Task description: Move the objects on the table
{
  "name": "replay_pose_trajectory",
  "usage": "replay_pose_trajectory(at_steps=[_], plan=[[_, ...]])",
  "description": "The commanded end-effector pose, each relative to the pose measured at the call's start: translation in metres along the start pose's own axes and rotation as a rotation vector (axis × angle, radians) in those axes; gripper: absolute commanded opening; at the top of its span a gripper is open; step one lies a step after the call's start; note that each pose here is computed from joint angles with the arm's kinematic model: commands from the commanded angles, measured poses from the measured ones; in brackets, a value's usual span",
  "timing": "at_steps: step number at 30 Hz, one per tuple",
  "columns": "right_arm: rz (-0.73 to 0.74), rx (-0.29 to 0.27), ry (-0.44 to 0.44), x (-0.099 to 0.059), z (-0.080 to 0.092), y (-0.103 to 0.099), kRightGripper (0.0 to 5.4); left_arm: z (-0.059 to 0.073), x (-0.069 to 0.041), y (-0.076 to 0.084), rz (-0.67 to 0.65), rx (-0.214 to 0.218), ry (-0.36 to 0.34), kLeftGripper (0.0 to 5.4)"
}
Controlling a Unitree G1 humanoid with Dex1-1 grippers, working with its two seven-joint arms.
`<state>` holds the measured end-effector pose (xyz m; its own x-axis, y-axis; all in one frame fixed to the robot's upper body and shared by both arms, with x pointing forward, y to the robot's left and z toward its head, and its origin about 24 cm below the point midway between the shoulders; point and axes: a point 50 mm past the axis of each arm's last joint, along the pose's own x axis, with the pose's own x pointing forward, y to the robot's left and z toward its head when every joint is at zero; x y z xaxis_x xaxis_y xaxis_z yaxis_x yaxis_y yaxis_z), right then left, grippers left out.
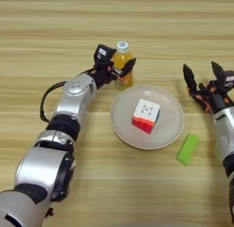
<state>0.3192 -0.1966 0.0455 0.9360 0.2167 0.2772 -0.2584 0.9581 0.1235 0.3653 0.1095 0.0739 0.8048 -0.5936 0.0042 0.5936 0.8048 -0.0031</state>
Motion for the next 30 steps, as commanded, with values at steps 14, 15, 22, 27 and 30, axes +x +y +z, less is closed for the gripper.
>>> replay_pose_trajectory(at_steps=[14,15,22,27,30], plan=[[0.014,0.003,-0.030,0.005,0.005,0.004,5.40,0.001,0.003,0.001,-0.022,-0.005,0.045,3.44],[0.014,0.003,-0.029,0.005,0.005,0.004,5.40,0.001,0.003,0.001,-0.025,-0.004,0.041,3.44],[0.017,0.004,-0.028,0.005,0.005,0.005,5.40,0.011,0.000,0.002,-0.054,0.029,0.001,3.43],[0.021,0.005,-0.024,0.005,0.004,0.005,5.40,0.025,-0.006,0.004,-0.066,0.045,-0.062,3.43],[0.024,0.005,-0.022,0.005,0.004,0.006,5.40,0.034,-0.011,0.003,-0.079,0.062,-0.092,3.43]])
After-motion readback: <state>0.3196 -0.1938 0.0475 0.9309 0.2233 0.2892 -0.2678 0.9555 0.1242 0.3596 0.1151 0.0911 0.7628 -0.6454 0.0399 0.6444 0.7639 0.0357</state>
